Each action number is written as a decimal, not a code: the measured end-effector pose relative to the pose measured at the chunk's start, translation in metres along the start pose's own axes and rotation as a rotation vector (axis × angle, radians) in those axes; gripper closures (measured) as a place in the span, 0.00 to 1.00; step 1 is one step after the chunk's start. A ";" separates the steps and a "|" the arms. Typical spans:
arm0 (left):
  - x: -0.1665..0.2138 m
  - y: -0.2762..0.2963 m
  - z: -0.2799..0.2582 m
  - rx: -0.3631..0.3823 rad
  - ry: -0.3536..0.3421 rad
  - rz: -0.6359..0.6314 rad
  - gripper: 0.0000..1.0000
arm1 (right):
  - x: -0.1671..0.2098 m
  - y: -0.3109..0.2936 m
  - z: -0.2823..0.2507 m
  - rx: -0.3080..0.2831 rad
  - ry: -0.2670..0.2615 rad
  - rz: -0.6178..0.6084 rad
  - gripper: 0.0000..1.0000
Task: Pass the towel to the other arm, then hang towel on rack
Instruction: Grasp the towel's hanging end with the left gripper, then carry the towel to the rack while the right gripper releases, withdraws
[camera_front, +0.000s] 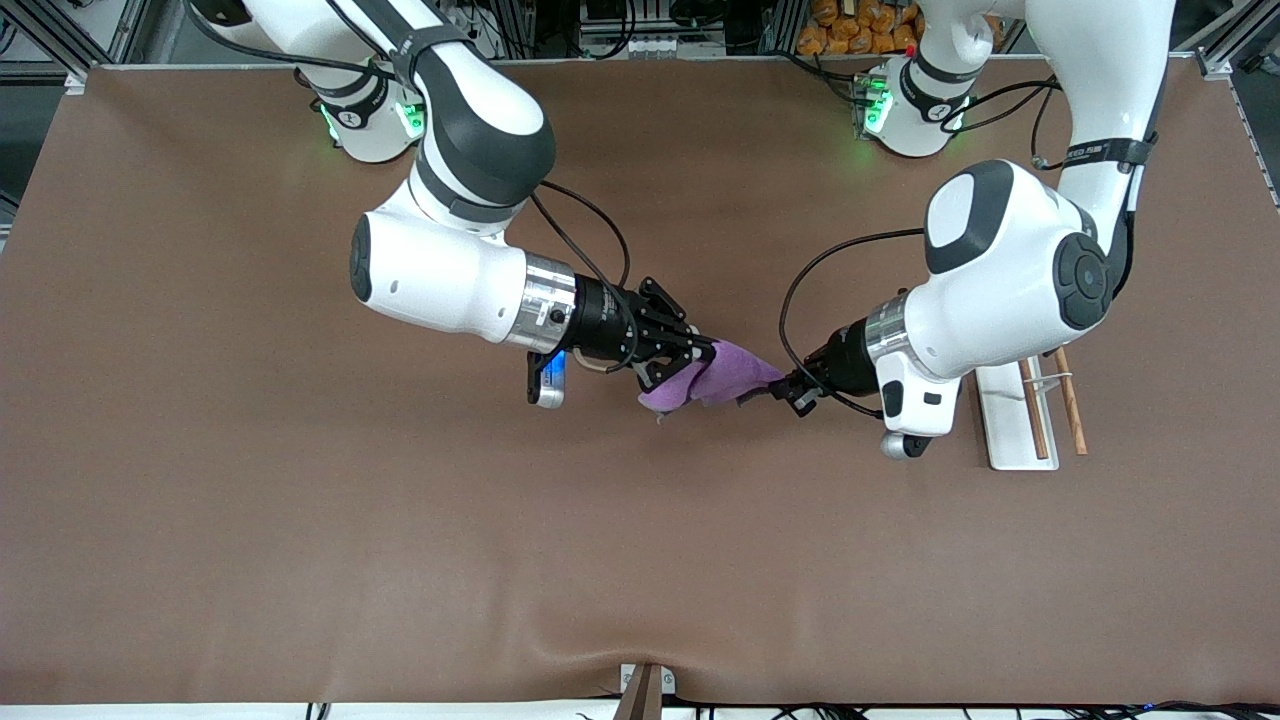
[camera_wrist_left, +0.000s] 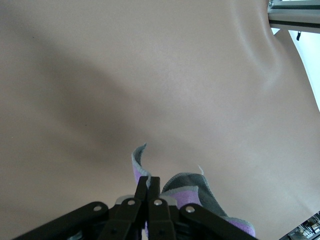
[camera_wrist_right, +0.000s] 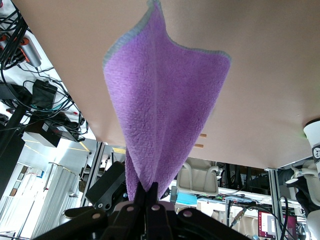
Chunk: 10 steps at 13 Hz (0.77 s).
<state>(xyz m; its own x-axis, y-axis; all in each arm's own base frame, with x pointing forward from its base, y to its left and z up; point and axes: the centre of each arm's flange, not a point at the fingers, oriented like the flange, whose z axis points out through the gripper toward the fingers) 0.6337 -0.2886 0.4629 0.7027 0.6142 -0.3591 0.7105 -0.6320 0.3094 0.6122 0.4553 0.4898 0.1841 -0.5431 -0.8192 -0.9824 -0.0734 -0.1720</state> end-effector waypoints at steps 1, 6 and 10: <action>0.001 0.000 0.000 0.001 0.002 0.000 0.98 | 0.000 -0.001 -0.001 0.002 0.001 0.000 0.98; 0.019 -0.021 -0.002 0.126 0.005 0.114 0.98 | 0.002 -0.003 -0.005 0.003 0.004 0.051 0.48; 0.040 -0.050 -0.010 0.330 0.035 0.377 0.98 | 0.006 -0.003 -0.010 -0.055 0.027 0.041 0.02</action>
<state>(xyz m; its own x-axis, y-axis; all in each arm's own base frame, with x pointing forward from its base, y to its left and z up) 0.6270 -0.2281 0.4418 0.9131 0.3265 -0.2443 0.3615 -0.9253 0.1146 0.6158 0.4445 0.4910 0.1435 -0.5688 -0.8098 -0.9895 -0.0966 -0.1075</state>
